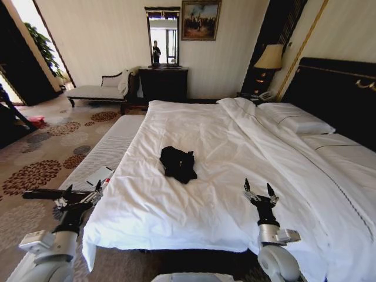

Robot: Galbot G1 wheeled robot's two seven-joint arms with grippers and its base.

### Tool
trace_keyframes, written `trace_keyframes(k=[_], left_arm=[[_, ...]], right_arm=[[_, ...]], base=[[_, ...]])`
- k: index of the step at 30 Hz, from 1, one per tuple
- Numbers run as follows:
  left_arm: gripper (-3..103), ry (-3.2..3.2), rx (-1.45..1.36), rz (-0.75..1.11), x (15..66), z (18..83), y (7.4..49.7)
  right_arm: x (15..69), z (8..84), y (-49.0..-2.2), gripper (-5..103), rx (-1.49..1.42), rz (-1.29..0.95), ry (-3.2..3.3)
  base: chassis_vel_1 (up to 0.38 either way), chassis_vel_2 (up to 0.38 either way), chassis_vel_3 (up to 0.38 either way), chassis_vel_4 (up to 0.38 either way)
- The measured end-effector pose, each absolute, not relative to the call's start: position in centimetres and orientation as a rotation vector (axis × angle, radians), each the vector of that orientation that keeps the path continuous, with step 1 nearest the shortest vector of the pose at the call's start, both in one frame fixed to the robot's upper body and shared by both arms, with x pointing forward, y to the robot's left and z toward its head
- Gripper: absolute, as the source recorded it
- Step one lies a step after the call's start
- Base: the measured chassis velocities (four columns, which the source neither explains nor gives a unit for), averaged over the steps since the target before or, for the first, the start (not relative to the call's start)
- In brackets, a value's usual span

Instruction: Fold the clothes on the bed.

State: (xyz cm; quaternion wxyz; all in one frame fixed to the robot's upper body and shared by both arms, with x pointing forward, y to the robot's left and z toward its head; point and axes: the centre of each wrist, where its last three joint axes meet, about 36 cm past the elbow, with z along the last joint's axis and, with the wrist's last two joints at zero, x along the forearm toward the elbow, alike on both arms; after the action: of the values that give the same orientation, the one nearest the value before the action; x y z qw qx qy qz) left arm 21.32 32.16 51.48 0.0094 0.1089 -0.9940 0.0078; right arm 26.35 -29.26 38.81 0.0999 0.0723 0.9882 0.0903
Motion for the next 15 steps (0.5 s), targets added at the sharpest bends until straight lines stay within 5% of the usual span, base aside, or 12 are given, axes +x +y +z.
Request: trace_keyframes(k=[15], left_arm=[[100, -3.107, 0.338, 0.032, 21.48, 51.37, 32.08]], right_arm=[[26.52, 39.01, -28.8, 100, 0.168, 0.284, 2.9]], base=[[-0.02, 0.034, 0.018, -0.032]])
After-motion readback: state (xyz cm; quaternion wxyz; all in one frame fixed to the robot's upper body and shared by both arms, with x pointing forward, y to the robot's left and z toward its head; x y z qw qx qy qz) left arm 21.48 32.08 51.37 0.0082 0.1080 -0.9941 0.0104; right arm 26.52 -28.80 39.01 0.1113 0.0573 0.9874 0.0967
